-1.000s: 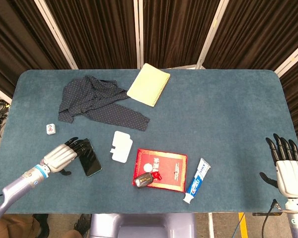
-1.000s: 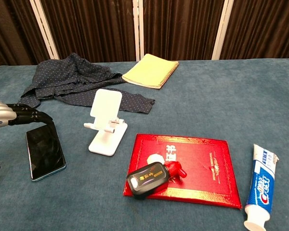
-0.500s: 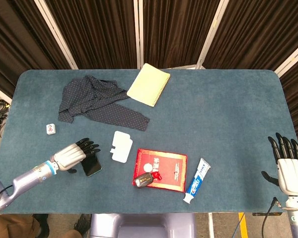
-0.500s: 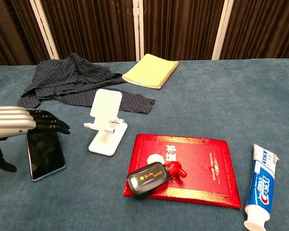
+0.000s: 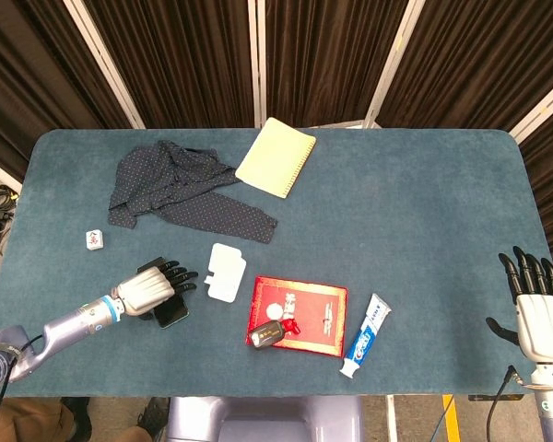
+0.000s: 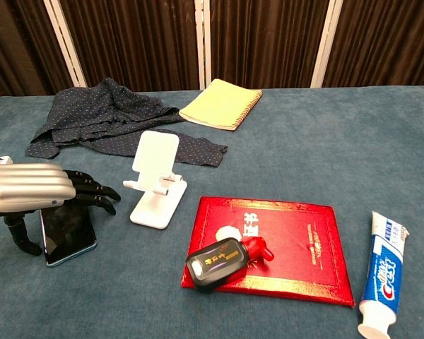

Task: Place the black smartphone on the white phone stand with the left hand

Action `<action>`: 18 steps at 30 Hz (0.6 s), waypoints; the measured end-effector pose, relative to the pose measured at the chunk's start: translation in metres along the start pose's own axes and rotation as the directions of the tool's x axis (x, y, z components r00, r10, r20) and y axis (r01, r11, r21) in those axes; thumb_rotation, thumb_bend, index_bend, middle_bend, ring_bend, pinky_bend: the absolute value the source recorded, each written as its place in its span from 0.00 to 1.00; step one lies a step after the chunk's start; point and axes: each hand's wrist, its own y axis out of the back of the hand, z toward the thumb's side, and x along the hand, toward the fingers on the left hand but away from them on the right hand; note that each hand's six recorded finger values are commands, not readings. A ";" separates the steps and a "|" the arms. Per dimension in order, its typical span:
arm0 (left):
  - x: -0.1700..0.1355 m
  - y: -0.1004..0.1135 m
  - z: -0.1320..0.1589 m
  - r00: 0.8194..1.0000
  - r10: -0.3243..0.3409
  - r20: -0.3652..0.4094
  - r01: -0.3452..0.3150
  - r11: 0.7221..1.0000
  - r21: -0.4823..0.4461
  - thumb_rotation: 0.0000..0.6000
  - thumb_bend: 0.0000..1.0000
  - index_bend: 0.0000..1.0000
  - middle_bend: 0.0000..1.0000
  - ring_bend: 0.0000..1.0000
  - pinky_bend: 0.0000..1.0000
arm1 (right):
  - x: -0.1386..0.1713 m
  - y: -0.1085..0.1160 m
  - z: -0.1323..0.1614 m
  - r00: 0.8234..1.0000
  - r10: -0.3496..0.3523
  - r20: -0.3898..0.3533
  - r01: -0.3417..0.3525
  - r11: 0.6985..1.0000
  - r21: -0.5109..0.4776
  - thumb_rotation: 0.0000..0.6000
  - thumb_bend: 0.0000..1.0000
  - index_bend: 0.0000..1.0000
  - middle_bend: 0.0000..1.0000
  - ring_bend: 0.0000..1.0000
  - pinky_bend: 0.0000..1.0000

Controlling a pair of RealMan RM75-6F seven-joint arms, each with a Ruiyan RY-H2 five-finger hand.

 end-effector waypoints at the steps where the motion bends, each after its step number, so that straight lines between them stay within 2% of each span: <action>1: 0.000 0.000 0.000 1.000 0.001 0.001 -0.001 1.000 0.000 1.00 0.00 0.22 0.11 0.19 0.20 | 0.000 0.000 0.000 1.000 0.000 0.000 0.000 1.000 -0.001 1.00 0.00 0.00 0.00 0.00 0.00; 4: 0.000 0.001 0.002 1.000 0.013 0.006 -0.013 1.000 0.004 1.00 0.00 0.37 0.23 0.33 0.32 | 0.000 0.000 -0.001 1.000 0.002 0.000 -0.002 1.000 -0.003 1.00 0.00 0.00 0.00 0.00 0.00; 9: -0.003 0.003 0.000 0.999 0.048 0.009 -0.049 0.999 0.008 1.00 0.00 0.51 0.34 0.42 0.40 | 0.000 0.000 0.000 1.000 0.003 -0.002 -0.003 1.000 -0.005 1.00 0.00 0.00 0.00 0.00 0.00; 18: -0.016 0.012 -0.004 0.993 0.116 0.010 -0.116 0.993 -0.001 1.00 0.00 0.54 0.36 0.45 0.41 | 0.001 0.000 0.001 1.000 0.003 -0.006 -0.003 1.000 -0.008 1.00 0.00 0.00 0.00 0.00 0.00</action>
